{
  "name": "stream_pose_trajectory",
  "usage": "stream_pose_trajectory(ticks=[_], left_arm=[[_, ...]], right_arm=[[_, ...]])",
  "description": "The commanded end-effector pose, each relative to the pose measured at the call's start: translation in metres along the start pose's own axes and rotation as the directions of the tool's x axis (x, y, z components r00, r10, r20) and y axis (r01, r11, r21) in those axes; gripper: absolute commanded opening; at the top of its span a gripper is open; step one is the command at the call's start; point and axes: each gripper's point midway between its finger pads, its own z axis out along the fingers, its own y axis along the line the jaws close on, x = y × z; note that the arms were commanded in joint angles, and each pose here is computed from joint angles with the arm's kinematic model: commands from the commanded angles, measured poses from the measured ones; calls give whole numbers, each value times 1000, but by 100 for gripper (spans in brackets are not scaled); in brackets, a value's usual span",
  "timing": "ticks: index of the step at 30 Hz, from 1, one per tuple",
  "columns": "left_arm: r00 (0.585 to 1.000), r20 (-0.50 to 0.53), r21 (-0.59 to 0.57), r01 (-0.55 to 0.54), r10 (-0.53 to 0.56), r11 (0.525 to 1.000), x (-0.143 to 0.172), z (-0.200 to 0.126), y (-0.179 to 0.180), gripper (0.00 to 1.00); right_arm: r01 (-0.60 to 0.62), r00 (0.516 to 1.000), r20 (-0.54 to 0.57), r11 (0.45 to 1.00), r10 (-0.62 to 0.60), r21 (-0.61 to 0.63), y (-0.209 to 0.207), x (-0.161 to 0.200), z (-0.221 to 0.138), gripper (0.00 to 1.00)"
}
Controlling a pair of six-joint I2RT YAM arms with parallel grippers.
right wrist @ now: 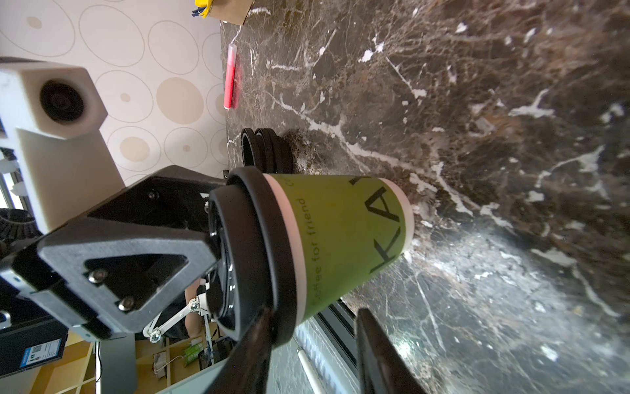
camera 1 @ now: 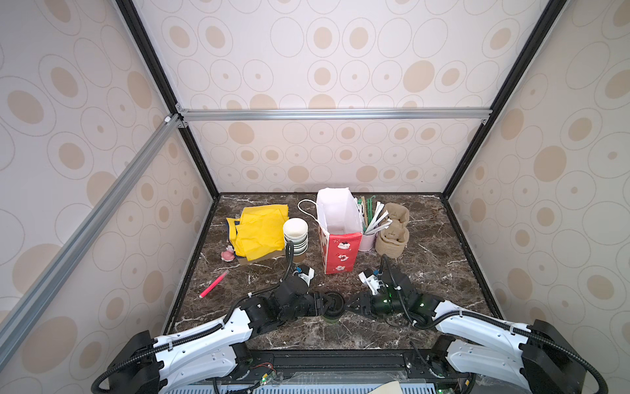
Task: Pack a coffee takeout order
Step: Close the lid on the coffee cup.
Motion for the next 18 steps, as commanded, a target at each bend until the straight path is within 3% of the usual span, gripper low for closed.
stream_pose_trajectory(ticks=[1, 9, 14, 18], left_arm=[[1000, -27, -52, -14, 13, 999, 5, 1, 10, 50], [999, 48, -19, -22, 23, 1000, -14, -13, -6, 67], [995, 95, -40, -28, 32, 999, -26, -25, -8, 73], [992, 125, -61, -16, 24, 998, -29, -34, -1, 66]], right_arm=[[-26, 999, -24, 992, 29, 122, -26, 9, -3, 46], [90, 991, 91, 993, -97, 79, 25, -17, -32, 70], [83, 996, 26, 996, -84, 29, 34, -17, -16, 71], [69, 998, -3, 997, -69, 32, 30, -16, -7, 67]])
